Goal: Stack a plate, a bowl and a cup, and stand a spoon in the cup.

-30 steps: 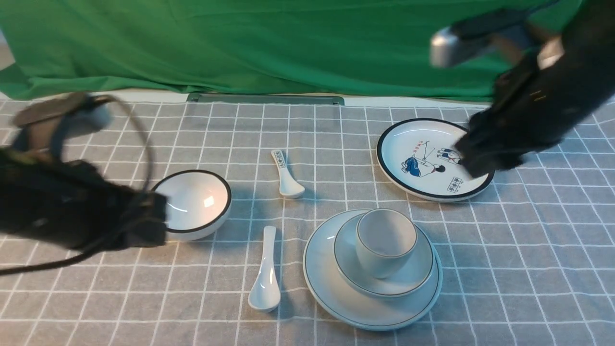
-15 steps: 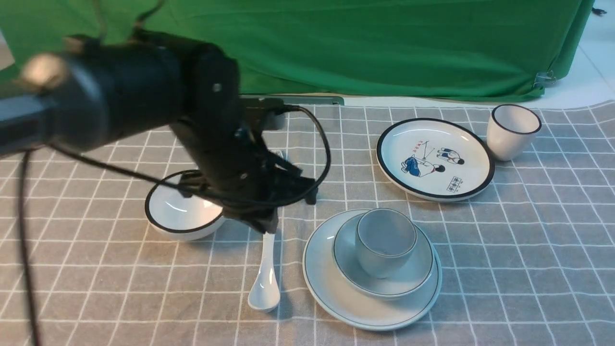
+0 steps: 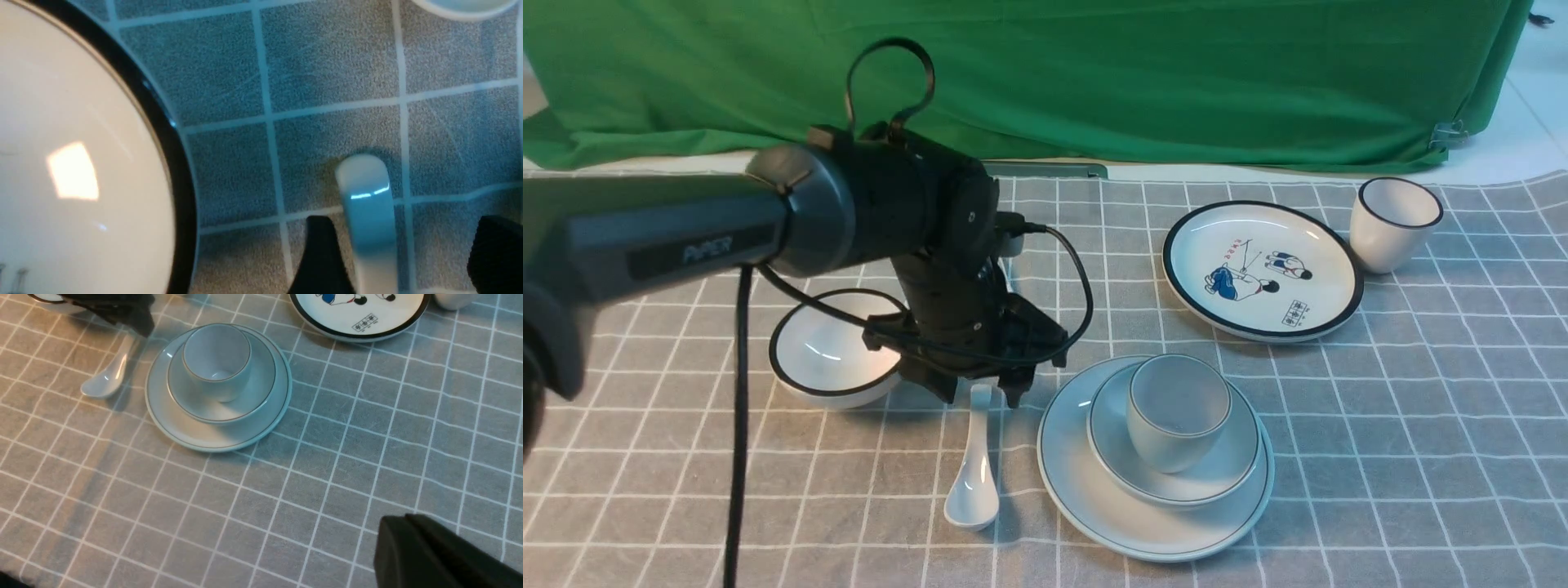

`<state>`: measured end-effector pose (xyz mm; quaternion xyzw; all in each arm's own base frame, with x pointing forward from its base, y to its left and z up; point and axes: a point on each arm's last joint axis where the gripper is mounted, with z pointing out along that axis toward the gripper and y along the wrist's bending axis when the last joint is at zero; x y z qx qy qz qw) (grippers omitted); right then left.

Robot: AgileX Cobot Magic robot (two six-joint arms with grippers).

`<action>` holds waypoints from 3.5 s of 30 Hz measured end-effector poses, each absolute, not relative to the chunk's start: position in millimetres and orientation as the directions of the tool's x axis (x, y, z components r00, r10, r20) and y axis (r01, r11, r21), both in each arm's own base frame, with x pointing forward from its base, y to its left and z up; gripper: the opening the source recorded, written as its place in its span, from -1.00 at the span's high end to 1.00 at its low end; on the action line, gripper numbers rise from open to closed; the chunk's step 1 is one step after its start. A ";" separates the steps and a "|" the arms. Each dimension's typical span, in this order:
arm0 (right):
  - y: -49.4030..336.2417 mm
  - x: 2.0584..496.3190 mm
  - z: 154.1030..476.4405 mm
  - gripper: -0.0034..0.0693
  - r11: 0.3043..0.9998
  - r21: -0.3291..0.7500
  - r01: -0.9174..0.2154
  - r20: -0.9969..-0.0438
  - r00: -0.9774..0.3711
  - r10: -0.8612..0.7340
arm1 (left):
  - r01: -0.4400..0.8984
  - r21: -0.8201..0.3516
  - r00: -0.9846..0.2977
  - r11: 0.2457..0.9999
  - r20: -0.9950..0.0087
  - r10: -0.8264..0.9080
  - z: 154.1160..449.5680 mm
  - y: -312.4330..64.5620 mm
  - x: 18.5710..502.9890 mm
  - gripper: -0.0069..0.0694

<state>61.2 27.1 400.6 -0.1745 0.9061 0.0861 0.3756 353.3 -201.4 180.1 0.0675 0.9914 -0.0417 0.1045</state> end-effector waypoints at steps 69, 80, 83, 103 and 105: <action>27.2 61.7 403.1 0.81 0.918 0.007 -0.397 -0.739 -0.620 -0.263 | 0.672 -0.222 -0.335 0.706 -0.942 0.022 212.7 -276.6 295.1 0.45; 27.0 64.0 405.4 0.81 0.920 -0.004 -0.392 -0.761 -0.595 -0.257 | 0.623 -0.227 -0.438 0.748 -0.894 0.094 216.6 -267.7 289.2 0.15; 27.2 65.9 407.6 0.81 0.921 -0.011 -0.389 -0.781 -0.572 -0.251 | 0.608 -0.206 -0.453 0.766 -0.883 0.122 236.2 -258.3 281.8 0.06; -7.6 -1.4 365.7 0.86 0.928 -0.115 -0.355 -0.960 0.278 -0.013 | 0.544 -0.154 -0.376 0.825 -0.924 0.076 320.1 -99.7 122.2 0.82; -6.9 -2.1 353.2 0.86 0.927 -0.120 -0.357 -0.946 0.324 0.002 | 0.545 -0.183 -0.363 0.818 -0.931 0.033 303.6 -83.7 103.7 0.82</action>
